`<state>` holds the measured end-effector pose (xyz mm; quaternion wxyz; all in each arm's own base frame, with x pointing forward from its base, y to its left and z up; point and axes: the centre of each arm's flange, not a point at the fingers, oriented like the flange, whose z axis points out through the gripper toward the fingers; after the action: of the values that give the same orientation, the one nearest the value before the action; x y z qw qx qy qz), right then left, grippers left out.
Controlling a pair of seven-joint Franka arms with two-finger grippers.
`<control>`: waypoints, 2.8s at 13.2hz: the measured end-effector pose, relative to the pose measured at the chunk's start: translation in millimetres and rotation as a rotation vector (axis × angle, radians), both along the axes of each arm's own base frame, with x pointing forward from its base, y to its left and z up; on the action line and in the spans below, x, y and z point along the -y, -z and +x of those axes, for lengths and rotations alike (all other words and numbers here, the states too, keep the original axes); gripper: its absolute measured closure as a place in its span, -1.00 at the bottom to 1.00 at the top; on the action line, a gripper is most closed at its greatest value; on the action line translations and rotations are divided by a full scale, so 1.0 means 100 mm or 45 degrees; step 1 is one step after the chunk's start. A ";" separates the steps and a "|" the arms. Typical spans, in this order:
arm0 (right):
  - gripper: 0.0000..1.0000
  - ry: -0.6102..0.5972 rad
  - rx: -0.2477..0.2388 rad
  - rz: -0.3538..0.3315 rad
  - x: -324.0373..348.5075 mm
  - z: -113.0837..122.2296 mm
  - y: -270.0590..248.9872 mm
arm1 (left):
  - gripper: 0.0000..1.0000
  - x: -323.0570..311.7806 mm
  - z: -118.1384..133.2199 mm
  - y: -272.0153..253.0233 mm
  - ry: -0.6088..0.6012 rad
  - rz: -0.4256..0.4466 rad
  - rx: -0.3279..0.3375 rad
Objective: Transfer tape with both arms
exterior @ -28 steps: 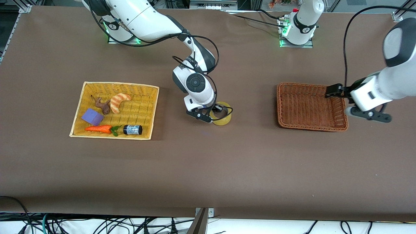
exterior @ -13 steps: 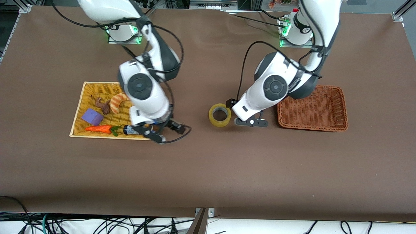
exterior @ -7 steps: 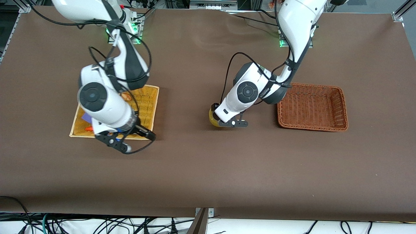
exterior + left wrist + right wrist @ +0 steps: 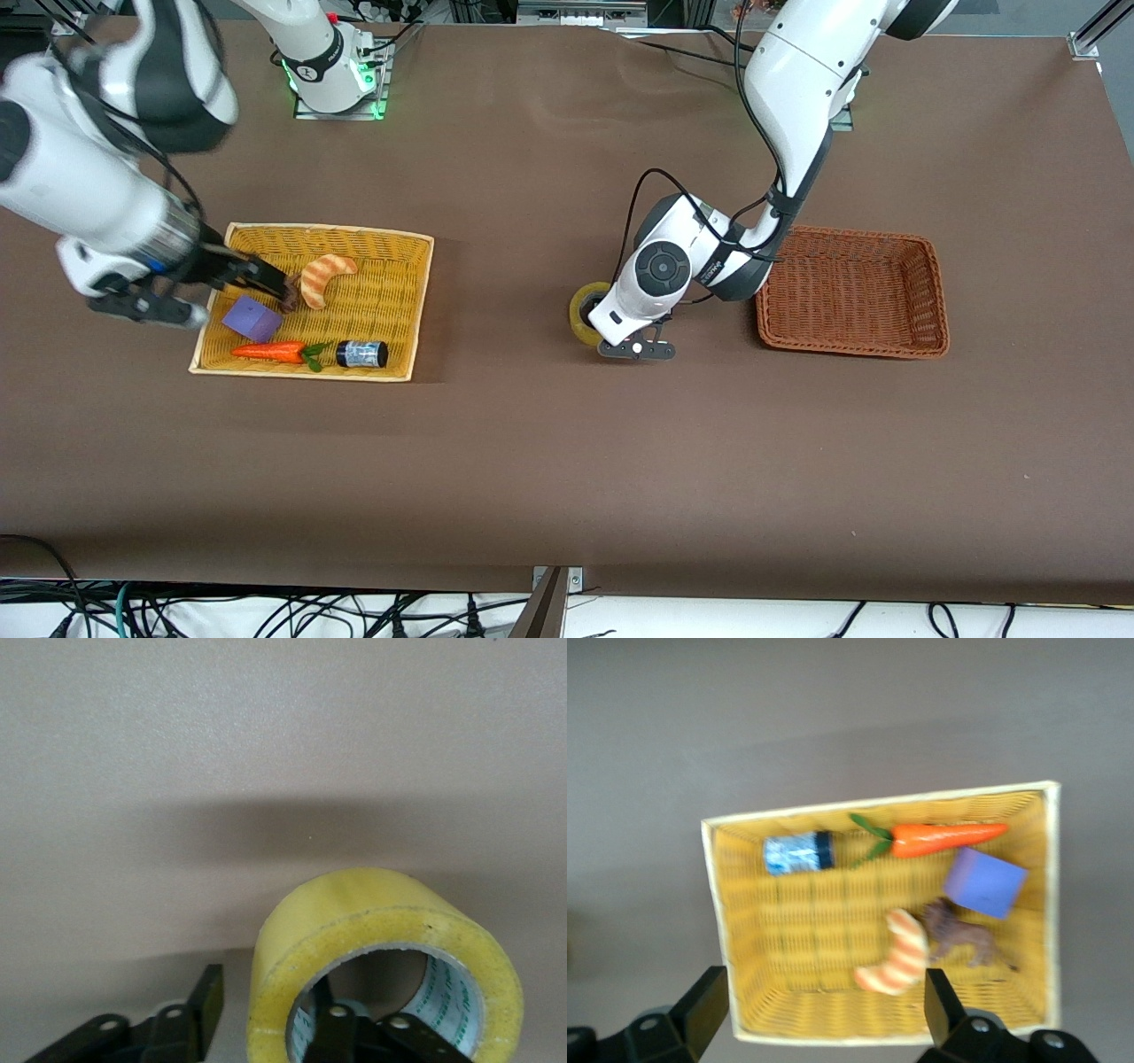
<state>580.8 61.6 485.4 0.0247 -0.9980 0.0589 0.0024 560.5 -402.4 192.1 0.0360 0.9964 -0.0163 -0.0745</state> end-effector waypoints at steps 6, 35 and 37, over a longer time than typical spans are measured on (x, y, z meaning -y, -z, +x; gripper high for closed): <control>-0.96 -0.090 0.025 0.013 0.71 -0.21 -0.77 | 0.56 -0.35 0.26 -0.69 -0.048 0.064 -0.035; -1.00 -0.403 -0.058 -0.166 0.19 -0.03 -0.70 | -1.00 -3.68 0.05 -4.55 0.014 0.103 0.187; -1.00 -0.368 -0.060 -0.129 0.30 -0.11 -0.96 | -1.00 -3.69 0.04 -4.36 -0.017 0.027 0.168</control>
<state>570.3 32.1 581.3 -0.0278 -0.9957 -0.0847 0.0263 564.5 -33.8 628.4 0.0248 0.9996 -0.0112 -0.0086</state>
